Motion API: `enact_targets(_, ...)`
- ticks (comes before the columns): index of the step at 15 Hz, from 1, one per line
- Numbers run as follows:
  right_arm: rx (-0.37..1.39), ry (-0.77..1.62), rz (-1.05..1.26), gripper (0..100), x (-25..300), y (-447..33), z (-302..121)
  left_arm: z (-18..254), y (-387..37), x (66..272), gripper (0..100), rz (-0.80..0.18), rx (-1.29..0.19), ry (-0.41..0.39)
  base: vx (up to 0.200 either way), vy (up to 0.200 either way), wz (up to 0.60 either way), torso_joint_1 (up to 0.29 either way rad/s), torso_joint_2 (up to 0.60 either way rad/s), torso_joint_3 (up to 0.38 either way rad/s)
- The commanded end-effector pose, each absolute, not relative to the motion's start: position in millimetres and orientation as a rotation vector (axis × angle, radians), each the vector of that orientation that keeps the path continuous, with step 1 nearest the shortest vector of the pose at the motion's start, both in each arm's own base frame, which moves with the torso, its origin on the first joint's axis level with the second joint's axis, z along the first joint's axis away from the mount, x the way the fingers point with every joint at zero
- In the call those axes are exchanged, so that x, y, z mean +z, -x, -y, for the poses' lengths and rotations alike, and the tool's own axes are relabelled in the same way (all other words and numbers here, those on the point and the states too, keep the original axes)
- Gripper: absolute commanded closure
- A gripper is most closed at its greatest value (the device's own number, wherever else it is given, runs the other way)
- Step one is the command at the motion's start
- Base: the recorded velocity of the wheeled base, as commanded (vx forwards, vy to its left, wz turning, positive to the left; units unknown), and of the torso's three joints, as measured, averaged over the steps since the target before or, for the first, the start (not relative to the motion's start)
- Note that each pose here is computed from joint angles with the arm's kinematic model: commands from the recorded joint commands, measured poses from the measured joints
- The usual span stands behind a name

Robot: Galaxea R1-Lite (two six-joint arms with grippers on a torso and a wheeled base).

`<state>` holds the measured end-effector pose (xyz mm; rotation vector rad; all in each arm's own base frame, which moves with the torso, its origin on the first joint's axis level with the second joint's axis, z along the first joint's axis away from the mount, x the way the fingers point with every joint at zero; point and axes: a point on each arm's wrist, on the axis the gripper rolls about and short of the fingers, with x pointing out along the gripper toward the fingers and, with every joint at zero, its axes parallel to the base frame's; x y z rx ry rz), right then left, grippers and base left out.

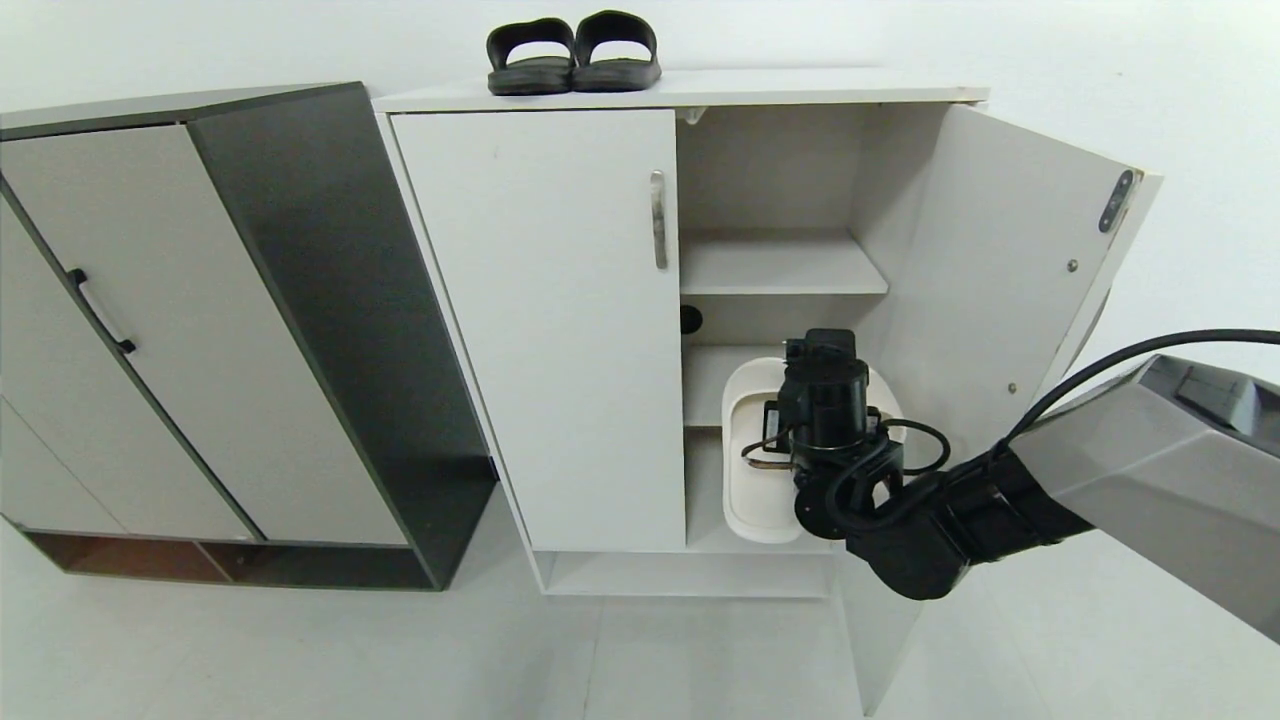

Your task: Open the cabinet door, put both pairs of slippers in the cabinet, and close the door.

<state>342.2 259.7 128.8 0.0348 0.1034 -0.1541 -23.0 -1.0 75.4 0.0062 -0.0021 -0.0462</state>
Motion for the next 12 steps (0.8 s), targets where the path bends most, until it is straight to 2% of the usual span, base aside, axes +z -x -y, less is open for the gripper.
enact_targets(1,-0.18,-0.028,-0.111,100,125.4,-347.8,-251.1,1.0,22.8,75.5,100,0.0,-0.046,-0.005,0.0,0.0,0.0,0.0,0.0,0.0)
enact_targets(6,-0.228,0.0,-0.131,100,118.6,-356.2,-232.0,1.0,22.8,75.5,100,0.0,-0.046,-0.003,0.0,0.0,0.0,0.0,0.0,0.0)
enact_targets(12,-0.237,-0.002,-0.13,100,120.0,-357.2,-228.0,1.0,22.8,75.5,100,0.0,-0.044,-0.002,0.0,0.0,0.0,0.0,0.0,0.0)
